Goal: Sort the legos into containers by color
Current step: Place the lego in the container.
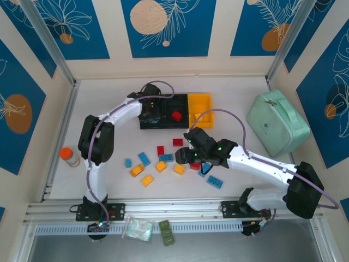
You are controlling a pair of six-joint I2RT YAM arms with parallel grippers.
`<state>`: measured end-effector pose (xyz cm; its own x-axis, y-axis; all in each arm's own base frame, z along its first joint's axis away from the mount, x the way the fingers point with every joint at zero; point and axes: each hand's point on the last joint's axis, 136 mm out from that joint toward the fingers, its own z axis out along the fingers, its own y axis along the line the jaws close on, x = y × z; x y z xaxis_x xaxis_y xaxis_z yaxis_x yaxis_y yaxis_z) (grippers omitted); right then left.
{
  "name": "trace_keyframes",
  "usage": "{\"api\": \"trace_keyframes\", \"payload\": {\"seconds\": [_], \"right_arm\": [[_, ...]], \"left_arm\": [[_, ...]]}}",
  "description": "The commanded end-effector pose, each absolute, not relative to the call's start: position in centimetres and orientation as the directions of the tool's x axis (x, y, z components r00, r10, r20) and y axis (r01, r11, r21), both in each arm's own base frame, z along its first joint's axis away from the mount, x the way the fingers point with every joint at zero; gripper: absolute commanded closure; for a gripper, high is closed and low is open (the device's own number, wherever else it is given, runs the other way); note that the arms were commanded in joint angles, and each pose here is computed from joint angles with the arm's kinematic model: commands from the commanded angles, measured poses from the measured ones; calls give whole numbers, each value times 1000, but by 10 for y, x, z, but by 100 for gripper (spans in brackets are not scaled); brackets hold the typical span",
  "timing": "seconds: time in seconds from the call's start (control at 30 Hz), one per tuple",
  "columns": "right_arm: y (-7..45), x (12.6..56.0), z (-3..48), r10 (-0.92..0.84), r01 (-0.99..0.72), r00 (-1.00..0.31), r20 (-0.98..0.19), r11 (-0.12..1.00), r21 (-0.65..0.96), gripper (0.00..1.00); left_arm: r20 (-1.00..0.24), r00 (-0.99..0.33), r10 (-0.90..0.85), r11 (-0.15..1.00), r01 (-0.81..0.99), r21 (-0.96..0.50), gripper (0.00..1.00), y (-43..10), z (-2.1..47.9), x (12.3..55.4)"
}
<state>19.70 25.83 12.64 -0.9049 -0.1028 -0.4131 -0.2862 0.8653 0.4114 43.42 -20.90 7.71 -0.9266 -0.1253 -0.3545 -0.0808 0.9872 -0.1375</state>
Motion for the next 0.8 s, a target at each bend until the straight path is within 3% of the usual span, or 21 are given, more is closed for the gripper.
{"api": "trace_keyframes", "payload": {"seconds": [0.0,0.33,0.77], "right_arm": [[255,198,125,-89,-271,-907,-411,871,410,44],[244,204,124,-57,-222,-914,-401,898,379,43],[177,212,114,118,35,-937,-329,968,247,37]], "left_arm": [[-388,-916,-100,990,-53,-131,51,-212,99,432],[-429,-902,-33,987,37,-155,46,-221,125,398],[-397,-915,72,929,206,-306,43,-243,127,325]]}}
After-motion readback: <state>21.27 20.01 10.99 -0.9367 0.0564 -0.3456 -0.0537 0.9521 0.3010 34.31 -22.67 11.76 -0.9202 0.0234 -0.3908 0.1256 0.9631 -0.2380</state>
